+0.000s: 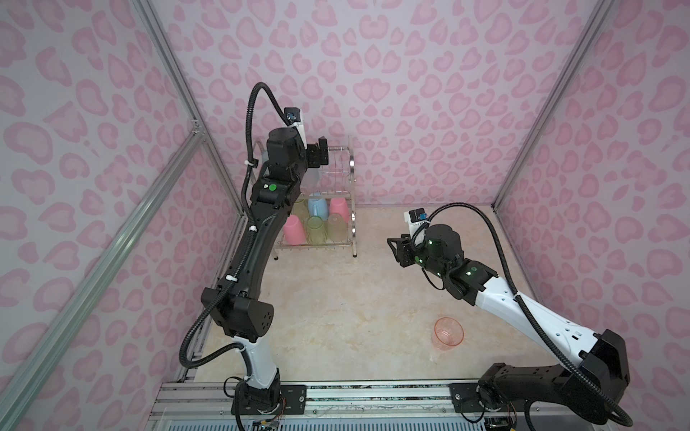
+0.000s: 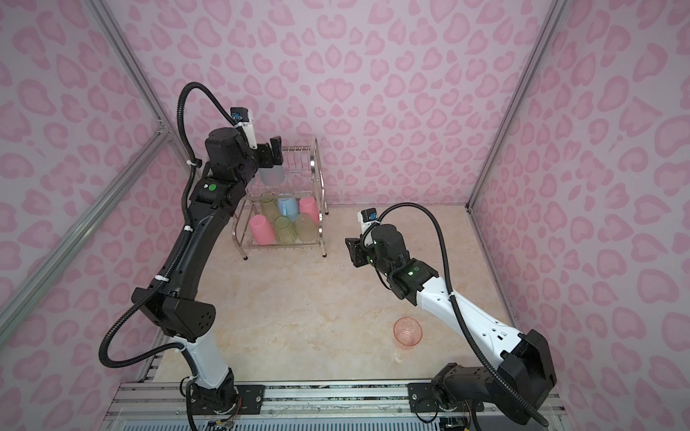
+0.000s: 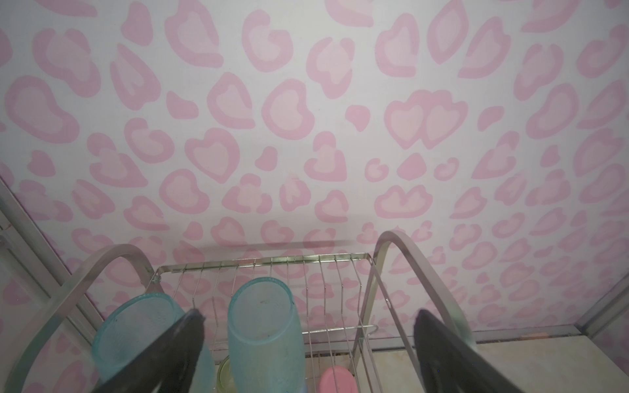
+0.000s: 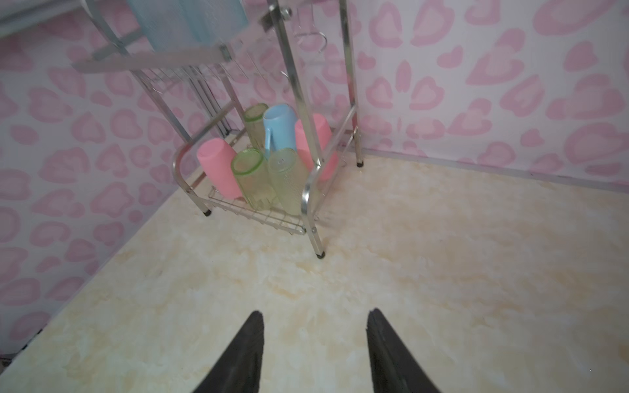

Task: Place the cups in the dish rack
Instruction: 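Draw back the left gripper while the right gripper moves toward the pink glass cup, then lower the open right gripper over the pink glass cup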

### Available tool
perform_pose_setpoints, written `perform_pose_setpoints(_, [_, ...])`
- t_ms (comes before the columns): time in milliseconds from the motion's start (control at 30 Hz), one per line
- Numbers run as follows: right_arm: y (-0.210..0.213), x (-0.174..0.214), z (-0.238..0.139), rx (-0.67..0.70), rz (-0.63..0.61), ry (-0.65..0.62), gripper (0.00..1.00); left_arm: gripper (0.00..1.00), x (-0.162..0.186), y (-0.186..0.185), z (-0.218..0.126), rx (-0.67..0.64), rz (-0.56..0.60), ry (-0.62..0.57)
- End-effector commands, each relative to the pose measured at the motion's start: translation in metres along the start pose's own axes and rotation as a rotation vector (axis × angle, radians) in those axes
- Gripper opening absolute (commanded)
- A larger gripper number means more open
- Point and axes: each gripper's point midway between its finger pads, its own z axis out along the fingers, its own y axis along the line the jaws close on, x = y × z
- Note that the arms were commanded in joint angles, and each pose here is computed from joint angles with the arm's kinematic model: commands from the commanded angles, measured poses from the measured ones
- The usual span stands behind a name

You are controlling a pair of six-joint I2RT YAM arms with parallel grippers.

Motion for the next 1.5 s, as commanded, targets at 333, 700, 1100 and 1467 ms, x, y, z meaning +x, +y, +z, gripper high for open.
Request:
perform_pose_setpoints(333, [-0.054, 0.119, -0.063, 0.306, 0.037, 0.461, 0.44, 0.96, 0.003, -0.045, -0.084, 0.149, -0.091, -0.089])
perform_pose_setpoints(700, [-0.062, 0.167, -0.099, 0.383, 0.092, 0.593, 0.43, 0.96, 0.035, -0.078, -0.115, 0.302, -0.111, -0.069])
perform_pose_setpoints(1100, [-0.041, 0.214, -0.116, 0.365, 0.093, 0.762, 0.4, 0.96, 0.049, -0.098, -0.119, 0.371, -0.13, -0.043])
perform_pose_setpoints(1467, [-0.052, 0.239, -0.133, 0.392, 0.128, 0.792, 0.37, 0.96, 0.052, -0.102, -0.116, 0.387, -0.144, -0.033])
